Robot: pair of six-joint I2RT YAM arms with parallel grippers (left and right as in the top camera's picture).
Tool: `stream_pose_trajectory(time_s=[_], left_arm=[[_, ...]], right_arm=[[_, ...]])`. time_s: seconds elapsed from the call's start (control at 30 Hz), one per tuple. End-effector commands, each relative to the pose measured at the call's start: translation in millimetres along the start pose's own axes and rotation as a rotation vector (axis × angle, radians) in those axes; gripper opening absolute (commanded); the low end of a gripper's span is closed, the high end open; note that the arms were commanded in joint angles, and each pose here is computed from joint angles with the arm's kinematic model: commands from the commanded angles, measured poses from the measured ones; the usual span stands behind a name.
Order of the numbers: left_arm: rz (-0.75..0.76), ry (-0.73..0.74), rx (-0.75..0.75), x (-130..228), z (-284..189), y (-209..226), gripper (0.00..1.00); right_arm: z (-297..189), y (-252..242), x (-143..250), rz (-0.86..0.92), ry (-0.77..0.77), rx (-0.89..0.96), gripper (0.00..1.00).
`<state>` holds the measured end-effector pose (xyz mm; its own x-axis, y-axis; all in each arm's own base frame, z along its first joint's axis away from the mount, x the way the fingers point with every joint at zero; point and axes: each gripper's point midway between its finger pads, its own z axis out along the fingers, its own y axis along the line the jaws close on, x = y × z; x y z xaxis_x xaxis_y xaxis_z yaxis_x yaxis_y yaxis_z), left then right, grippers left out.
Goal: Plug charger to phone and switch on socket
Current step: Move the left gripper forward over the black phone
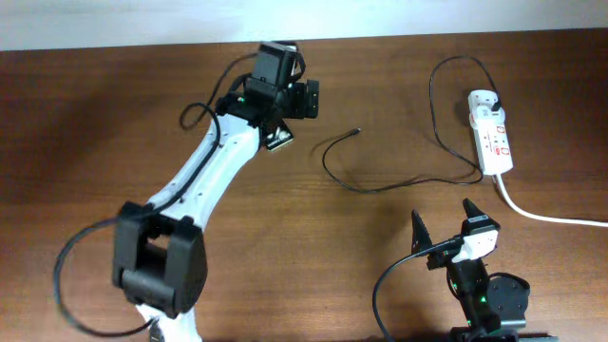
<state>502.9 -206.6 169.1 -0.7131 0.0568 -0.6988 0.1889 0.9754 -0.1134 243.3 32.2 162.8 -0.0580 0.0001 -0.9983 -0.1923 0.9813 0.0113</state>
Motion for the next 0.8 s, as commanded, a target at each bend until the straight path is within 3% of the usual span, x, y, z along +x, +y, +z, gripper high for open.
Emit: stream_pose_trajectory(time_s=[0.0,0.2,0.37,0.67,0.77], left_arm=[[-0.310,0.034,-0.108,19,34,23,0.99],[-0.350,0.079,-0.205,59,94,45,0.99],[-0.502,0.043,-0.282,56,95,80,0.99],[-0.496,0.120,-0.328,105,141,94,0.99],[-0.493,0.112,-0.346,105,141,97,0.99]], right_arm=[[0,0,3,-0.003,0.003,0.003,0.99],[0,0,3,-0.003,0.003,0.003,0.99],[0,0,3,-0.003,0.003,0.003,0.99],[0,0,3,-0.003,0.003,0.003,0.99],[0,0,3,-0.003,0.003,0.003,0.99]])
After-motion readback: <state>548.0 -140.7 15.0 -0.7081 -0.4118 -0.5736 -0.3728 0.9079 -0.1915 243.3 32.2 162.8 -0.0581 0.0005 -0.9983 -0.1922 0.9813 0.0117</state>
